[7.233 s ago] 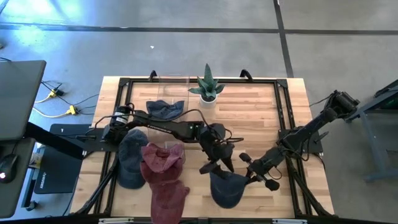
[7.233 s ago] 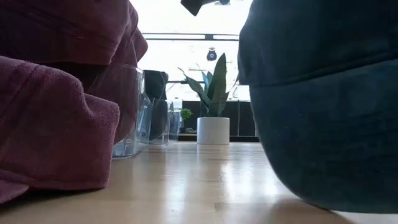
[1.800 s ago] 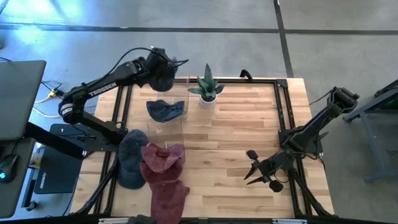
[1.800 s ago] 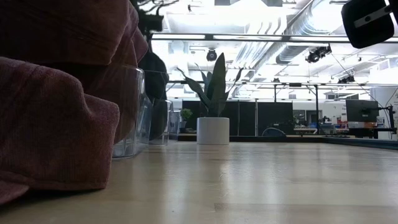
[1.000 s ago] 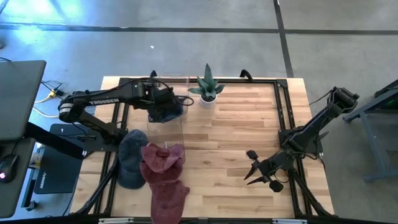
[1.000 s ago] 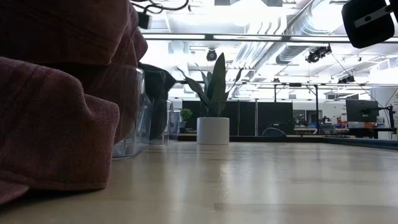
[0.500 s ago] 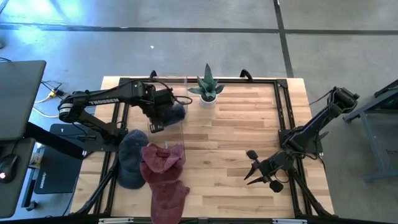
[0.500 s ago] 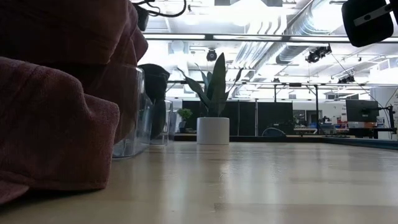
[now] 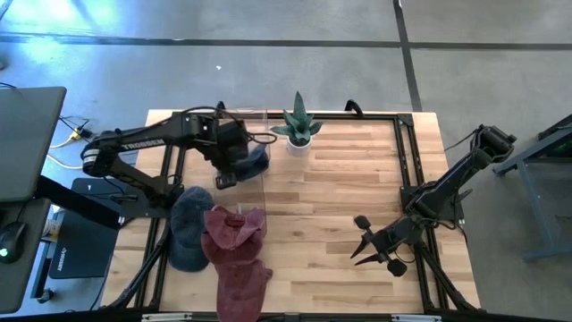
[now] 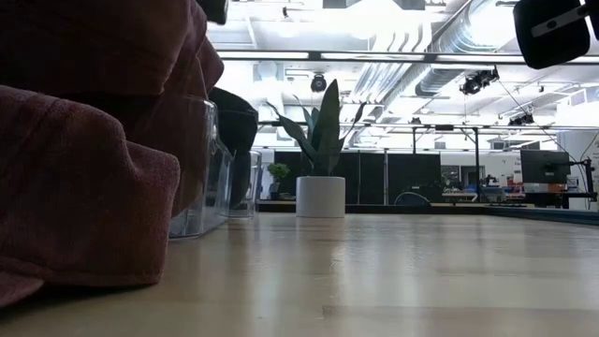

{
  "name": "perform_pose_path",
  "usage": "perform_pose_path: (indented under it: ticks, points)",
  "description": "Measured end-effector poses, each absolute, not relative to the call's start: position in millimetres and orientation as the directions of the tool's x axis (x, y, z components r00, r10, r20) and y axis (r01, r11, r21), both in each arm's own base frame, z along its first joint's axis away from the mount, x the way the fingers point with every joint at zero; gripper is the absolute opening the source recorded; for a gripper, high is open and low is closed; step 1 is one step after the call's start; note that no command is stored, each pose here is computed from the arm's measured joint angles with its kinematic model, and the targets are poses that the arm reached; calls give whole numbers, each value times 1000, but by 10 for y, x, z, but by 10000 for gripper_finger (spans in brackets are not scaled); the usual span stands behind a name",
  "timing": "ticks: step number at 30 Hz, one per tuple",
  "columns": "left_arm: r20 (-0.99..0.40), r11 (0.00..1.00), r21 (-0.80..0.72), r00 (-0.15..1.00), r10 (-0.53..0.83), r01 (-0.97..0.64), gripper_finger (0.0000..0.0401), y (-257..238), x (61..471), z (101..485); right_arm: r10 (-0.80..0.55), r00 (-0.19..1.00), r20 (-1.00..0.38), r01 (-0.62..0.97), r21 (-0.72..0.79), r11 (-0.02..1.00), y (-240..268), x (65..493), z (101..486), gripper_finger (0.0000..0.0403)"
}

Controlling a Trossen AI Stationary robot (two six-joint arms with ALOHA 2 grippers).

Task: Pick & Place hat
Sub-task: Put the right blue cap into the top transparent bin

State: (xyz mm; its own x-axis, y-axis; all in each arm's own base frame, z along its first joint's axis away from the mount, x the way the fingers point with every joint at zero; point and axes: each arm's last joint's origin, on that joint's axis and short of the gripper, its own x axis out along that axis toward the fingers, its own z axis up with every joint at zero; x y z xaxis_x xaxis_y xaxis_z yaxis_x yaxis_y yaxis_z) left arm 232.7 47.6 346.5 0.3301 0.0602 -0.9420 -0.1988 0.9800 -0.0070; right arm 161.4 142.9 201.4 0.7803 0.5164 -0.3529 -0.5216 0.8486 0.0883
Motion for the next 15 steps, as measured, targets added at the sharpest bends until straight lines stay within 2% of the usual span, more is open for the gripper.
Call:
perform_pose_path:
  ticks: [3, 5, 8, 10, 12, 15]
  points:
    - [-913, 982, 7, 400, 83, -186, 197, 485, 2358, 3622, 516, 780, -353, -523, 86, 848, 1429, 1614, 2014, 90]
    - [-891, 978, 67, 429, 147, -195, 191, 503, 2364, 3705, 516, 780, -353, -522, 86, 848, 1429, 1614, 2014, 90]
    - [-875, 936, 224, 368, 316, -273, 167, 603, 2326, 3719, 516, 780, -353, -521, 90, 849, 1429, 1615, 2014, 90]
    - [-879, 910, 255, 314, 360, -327, 142, 692, 2279, 3688, 516, 780, -353, -521, 90, 849, 1429, 1614, 2014, 90]
    - [-907, 908, 206, 277, 317, -366, 110, 778, 2274, 3579, 518, 779, -353, -522, 91, 848, 1429, 1614, 2014, 90]
    - [-954, 925, 56, 252, 160, -375, 54, 823, 2284, 3337, 519, 778, -353, -523, 92, 847, 1430, 1614, 2014, 90]
